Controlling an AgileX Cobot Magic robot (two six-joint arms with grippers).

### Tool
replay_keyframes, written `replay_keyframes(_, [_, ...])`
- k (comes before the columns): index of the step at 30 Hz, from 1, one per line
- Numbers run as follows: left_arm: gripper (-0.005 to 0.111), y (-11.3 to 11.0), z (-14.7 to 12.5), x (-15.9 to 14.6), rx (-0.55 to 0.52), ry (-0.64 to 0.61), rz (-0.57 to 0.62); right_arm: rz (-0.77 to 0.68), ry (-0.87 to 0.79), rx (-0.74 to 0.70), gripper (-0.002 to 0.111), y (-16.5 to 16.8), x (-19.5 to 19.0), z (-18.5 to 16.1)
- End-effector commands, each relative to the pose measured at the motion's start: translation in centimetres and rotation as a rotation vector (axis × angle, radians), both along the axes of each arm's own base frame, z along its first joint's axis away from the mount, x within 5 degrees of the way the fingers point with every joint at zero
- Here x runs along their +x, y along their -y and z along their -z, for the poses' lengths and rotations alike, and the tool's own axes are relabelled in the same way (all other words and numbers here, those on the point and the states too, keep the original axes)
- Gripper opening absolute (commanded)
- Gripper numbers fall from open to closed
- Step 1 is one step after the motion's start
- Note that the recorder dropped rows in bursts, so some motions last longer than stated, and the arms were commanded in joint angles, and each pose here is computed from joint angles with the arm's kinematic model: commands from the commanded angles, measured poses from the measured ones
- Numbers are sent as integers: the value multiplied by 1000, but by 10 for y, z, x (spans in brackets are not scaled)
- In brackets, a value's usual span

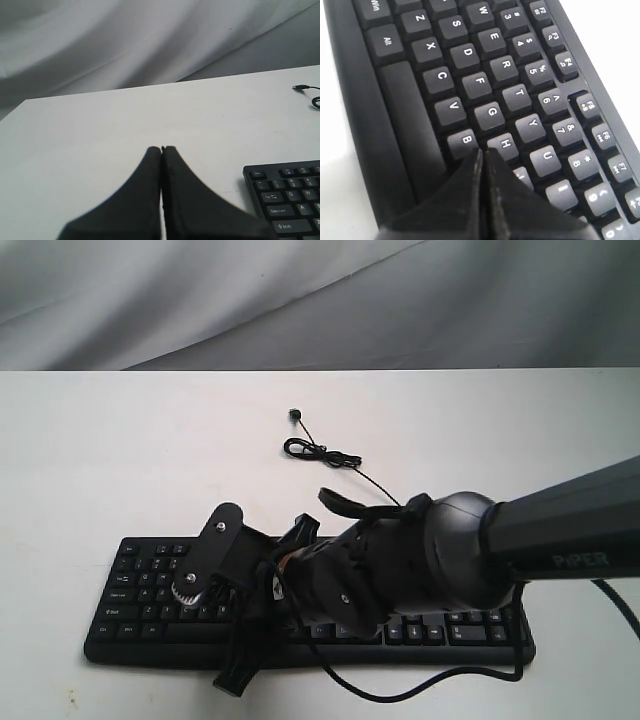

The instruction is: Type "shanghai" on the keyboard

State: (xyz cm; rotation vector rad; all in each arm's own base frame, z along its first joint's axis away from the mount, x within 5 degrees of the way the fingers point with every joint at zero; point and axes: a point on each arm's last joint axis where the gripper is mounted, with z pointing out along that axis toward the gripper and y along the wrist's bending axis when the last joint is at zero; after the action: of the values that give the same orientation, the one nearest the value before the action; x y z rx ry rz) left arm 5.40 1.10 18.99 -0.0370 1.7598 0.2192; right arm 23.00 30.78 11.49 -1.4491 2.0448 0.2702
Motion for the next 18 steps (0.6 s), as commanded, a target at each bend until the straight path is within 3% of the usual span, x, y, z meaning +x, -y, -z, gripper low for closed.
replay_keyframes(1, [0,1,0,0,-5,10,8,5,24,36,0,-1,1,-14])
replay_keyframes(7, [0,1,0,0,-5,10,8,-33,43,24,0,-17,14,-27])
replay_keyframes(18, [0,1,0,0,-5,10,8,-37,34,3,0,-27,24,-15])
